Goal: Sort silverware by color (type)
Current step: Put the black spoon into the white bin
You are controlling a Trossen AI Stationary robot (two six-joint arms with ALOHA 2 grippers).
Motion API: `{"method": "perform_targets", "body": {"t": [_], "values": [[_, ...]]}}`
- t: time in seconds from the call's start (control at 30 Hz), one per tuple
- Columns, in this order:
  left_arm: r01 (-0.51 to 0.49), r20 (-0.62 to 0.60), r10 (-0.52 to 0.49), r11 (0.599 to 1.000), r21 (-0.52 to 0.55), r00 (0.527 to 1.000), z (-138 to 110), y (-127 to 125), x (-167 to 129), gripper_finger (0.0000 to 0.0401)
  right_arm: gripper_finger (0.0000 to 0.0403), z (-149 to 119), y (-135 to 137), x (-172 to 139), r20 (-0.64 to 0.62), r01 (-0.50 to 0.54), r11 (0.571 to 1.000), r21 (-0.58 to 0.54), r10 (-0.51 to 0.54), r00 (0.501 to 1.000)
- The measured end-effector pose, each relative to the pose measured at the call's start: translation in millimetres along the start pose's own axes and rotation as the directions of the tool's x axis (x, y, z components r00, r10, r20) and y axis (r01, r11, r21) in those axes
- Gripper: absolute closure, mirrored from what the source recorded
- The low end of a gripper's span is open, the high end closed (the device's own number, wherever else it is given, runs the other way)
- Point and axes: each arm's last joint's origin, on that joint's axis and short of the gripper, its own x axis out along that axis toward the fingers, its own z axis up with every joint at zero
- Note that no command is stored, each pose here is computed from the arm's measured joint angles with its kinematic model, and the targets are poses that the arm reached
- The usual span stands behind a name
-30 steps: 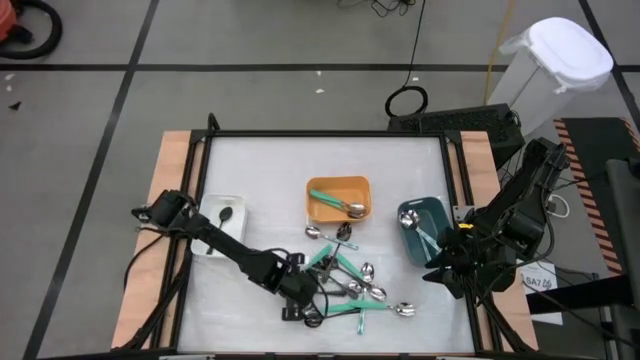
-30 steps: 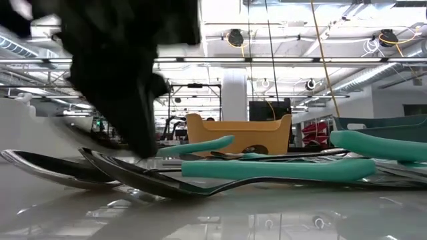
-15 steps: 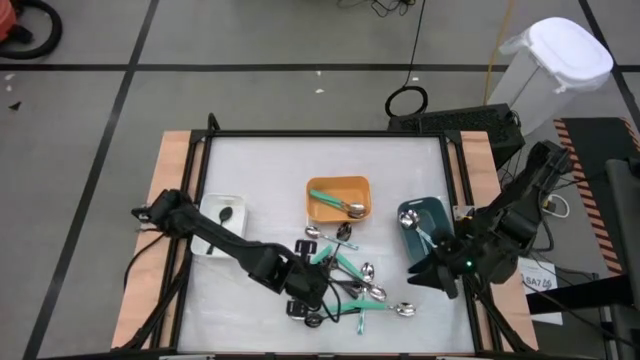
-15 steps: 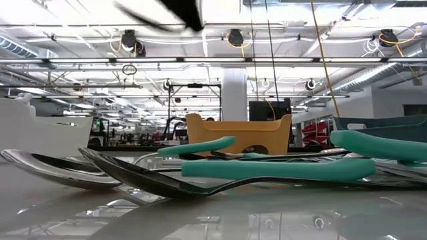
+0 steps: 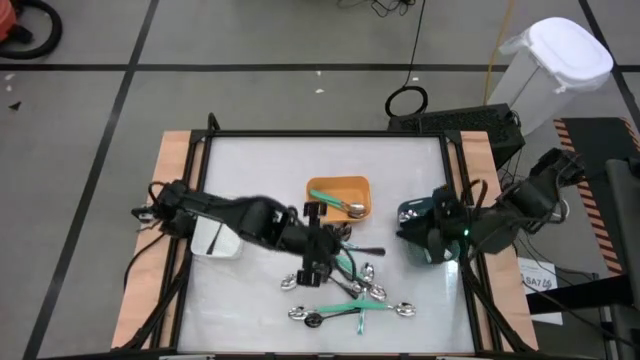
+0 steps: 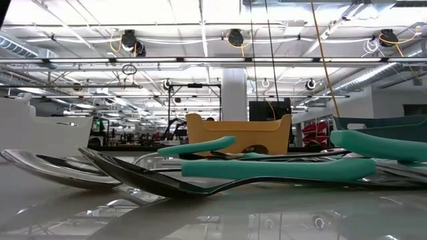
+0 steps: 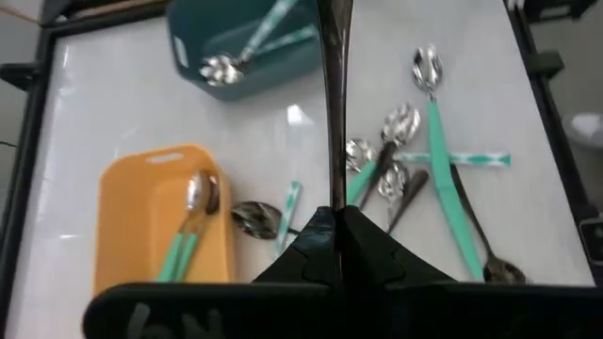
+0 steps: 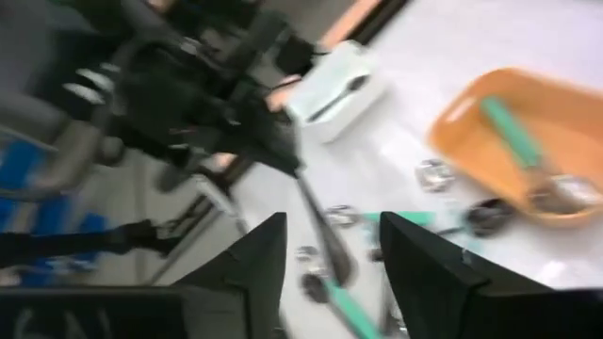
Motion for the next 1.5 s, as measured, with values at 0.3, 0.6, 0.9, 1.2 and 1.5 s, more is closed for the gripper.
{"method": "perform_targets", "body": {"t": [0.3,0.6,0.9,1.2,1.5], "values": [[0.007,0.127,0.0,0.998,-0.056,0.992,19,27,-34,0.0396,0.0259,16,3,-17,-0.043,-0.009,0.98,-0.198,0.0,0.999],[0.049,0.152,-0.036,0.996,-0.079,0.988,22,28,-37,0.0396,0.0233,16,16,-6,0.035,-0.018,0.928,-0.373,0.034,0.999],[-0.074,0.156,0.081,0.996,-0.05,0.984,21,23,-39,0.0396,0.0199,13,14,1,0.04,0.03,0.972,-0.235,-0.022,0.999],[-0.184,0.158,0.186,0.982,-0.033,0.97,21,24,-40,0.0396,0.0204,17,12,4,0.035,0.034,0.985,-0.171,-0.028,0.999],[-0.207,0.158,0.206,0.978,-0.015,0.966,21,25,-40,0.0396,0.0206,26,8,9,0.074,0.062,0.996,-0.061,-0.057,0.996]]}}
